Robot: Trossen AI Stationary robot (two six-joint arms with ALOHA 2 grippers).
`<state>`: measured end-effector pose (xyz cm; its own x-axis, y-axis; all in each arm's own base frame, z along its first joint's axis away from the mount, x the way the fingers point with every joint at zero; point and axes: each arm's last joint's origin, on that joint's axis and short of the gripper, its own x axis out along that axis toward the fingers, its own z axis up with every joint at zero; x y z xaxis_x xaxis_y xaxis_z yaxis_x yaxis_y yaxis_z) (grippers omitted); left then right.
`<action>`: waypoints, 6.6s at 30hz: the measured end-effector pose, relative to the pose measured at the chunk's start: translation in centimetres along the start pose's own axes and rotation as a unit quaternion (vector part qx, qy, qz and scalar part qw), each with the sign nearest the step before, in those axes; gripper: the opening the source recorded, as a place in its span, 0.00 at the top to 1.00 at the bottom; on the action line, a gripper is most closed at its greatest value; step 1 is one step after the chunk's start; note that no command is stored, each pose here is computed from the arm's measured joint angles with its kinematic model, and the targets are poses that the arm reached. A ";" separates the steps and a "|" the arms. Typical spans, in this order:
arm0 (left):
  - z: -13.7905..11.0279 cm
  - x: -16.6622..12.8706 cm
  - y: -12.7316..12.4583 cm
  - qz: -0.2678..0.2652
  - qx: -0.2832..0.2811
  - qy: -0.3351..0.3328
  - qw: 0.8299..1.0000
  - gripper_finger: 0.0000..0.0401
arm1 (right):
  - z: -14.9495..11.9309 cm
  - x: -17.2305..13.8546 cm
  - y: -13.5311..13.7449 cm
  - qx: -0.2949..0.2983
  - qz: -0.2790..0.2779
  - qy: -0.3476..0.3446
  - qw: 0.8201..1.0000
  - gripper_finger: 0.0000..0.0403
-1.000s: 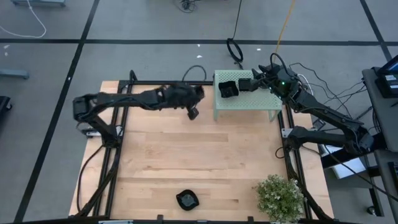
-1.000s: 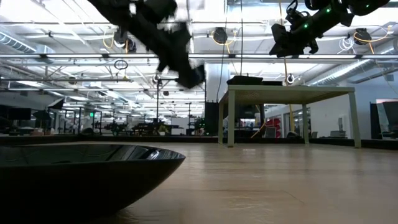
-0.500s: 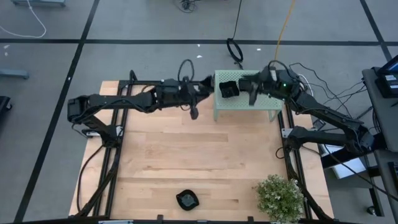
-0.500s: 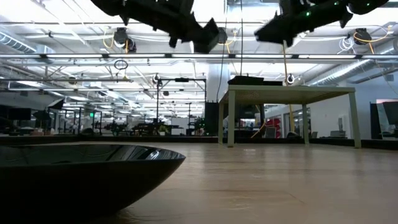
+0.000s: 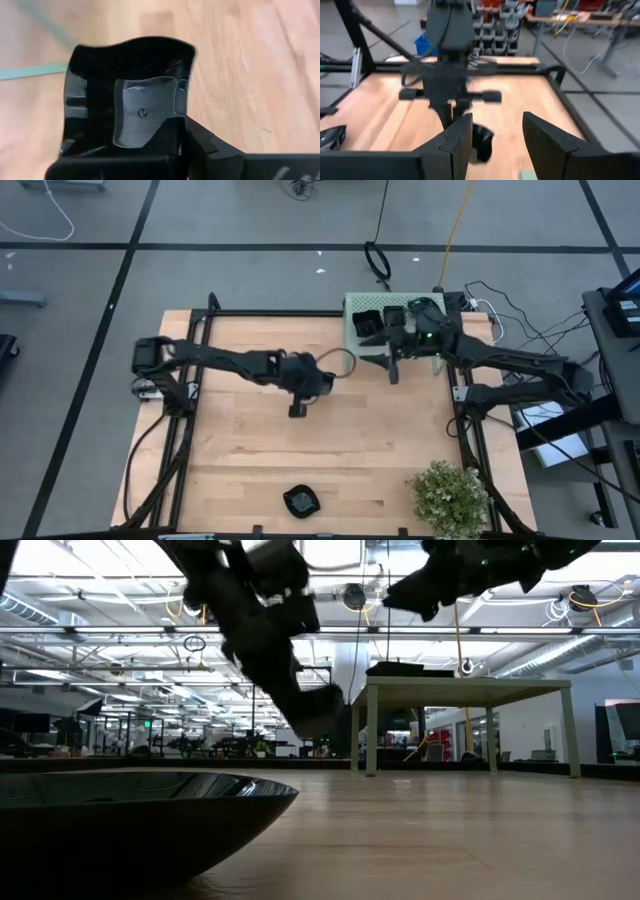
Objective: Pick & Place Mini shaped plates
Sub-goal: Stack the black distorted square plate on top of the distorted square plate on the shelf, then stack the black leaf-shaped plate on top of the leaf-shaped plate on the shelf
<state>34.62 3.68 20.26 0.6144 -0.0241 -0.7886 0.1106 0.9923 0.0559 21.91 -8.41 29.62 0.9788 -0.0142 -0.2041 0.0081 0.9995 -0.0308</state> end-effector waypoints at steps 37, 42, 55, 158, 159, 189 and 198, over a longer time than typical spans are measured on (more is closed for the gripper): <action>0.9 2.3 -5.0 0.063 0.055 -0.007 0.996 0.60 | -2.6 4.6 5.3 0.116 -0.149 0.085 0.978 0.59; 1.3 -1.6 -4.7 0.145 0.055 -0.003 0.988 0.51 | -3.7 4.9 5.1 0.173 -0.203 0.112 0.957 0.59; 2.1 -12.6 -4.4 0.160 -0.144 -0.149 0.965 0.48 | -10.9 9.7 5.6 0.462 -0.265 0.187 0.826 0.59; 1.4 -18.1 -1.9 0.196 -0.177 -0.225 0.938 0.48 | -1.8 -3.2 -6.8 0.374 -0.255 0.051 0.890 1.00; 1.4 -18.1 -1.7 0.198 -0.181 -0.227 0.936 0.48 | -1.8 -3.2 -6.8 0.375 -0.255 0.051 0.890 1.00; 1.4 -18.5 0.1 0.223 -0.211 -0.251 0.918 0.48 | 3.5 -2.1 -2.3 0.172 -0.156 -0.097 0.968 0.73; 1.5 -17.6 -0.5 0.105 -0.247 -0.242 0.932 0.48 | 2.8 1.7 3.9 0.177 -0.128 -0.052 0.975 0.75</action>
<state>24.93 3.41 35.04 0.8760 0.2445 -0.4158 -0.3525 0.9129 -0.2058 24.17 -4.42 31.92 0.9507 -0.2795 -0.1341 0.3067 0.9112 0.2752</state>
